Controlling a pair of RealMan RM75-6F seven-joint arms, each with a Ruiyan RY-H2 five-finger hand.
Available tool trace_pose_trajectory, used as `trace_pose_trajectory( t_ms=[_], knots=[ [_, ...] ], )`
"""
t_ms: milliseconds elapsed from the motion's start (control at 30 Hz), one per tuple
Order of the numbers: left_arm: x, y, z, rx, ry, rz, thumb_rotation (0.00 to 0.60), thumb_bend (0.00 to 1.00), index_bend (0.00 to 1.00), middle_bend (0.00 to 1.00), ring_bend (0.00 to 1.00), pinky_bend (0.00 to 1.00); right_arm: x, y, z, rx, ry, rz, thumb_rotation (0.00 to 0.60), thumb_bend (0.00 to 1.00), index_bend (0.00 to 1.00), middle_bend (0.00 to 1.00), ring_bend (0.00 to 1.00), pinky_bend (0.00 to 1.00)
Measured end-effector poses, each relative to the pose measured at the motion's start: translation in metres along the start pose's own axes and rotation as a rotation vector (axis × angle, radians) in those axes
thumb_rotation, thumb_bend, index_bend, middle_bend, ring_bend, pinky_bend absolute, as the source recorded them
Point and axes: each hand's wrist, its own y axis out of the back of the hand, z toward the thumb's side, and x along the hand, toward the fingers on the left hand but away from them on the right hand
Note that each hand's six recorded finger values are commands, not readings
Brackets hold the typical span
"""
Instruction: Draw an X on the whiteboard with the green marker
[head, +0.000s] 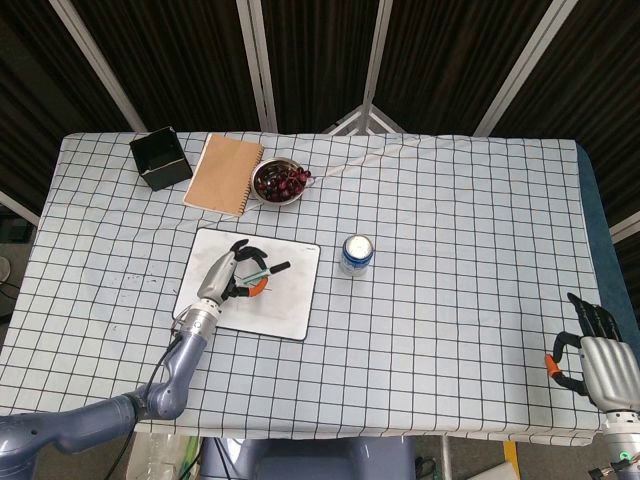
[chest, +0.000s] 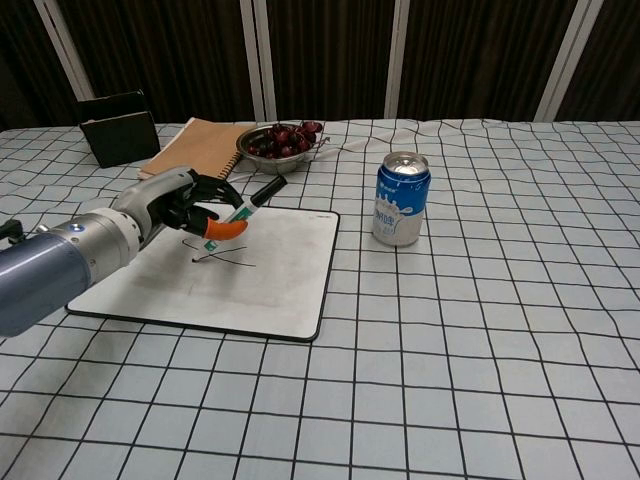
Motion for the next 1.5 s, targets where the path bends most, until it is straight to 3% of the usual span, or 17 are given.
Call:
trace_pose_trajectory(
  t_ms=[333, 600, 700, 1200, 1500],
  knots=[
    [-0.026, 0.015, -0.009, -0.066, 0.026, 0.030, 0.600, 0.60, 0.79, 0.29, 0.06, 0.15, 0.000, 0.001, 0.001, 0.001, 0.001, -0.010, 0.600, 0.37, 0.00, 0.00, 0.00, 0.00],
    [-0.030, 0.057, 0.039, -0.175, -0.109, 0.129, 0.600, 0.60, 0.79, 0.30, 0.06, 0.15, -0.001, 0.000, 0.002, -0.002, 0.007, -0.004, 0.600, 0.37, 0.00, 0.00, 0.00, 0.00],
    [-0.024, 0.060, 0.050, -0.172, -0.131, 0.130, 0.600, 0.60, 0.79, 0.30, 0.06, 0.15, -0.001, 0.000, 0.002, -0.004, 0.007, -0.002, 0.600, 0.37, 0.00, 0.00, 0.00, 0.00],
    [-0.001, 0.010, 0.045, -0.167, -0.081, 0.061, 0.600, 0.60, 0.79, 0.30, 0.07, 0.15, -0.002, -0.002, 0.001, -0.015, 0.006, 0.009, 0.600, 0.37, 0.00, 0.00, 0.00, 0.00],
    [0.006, -0.006, 0.040, -0.132, -0.064, 0.049, 0.600, 0.60, 0.79, 0.30, 0.07, 0.15, -0.003, -0.002, 0.002, -0.022, 0.008, 0.014, 0.600, 0.37, 0.00, 0.00, 0.00, 0.00]
  ],
)
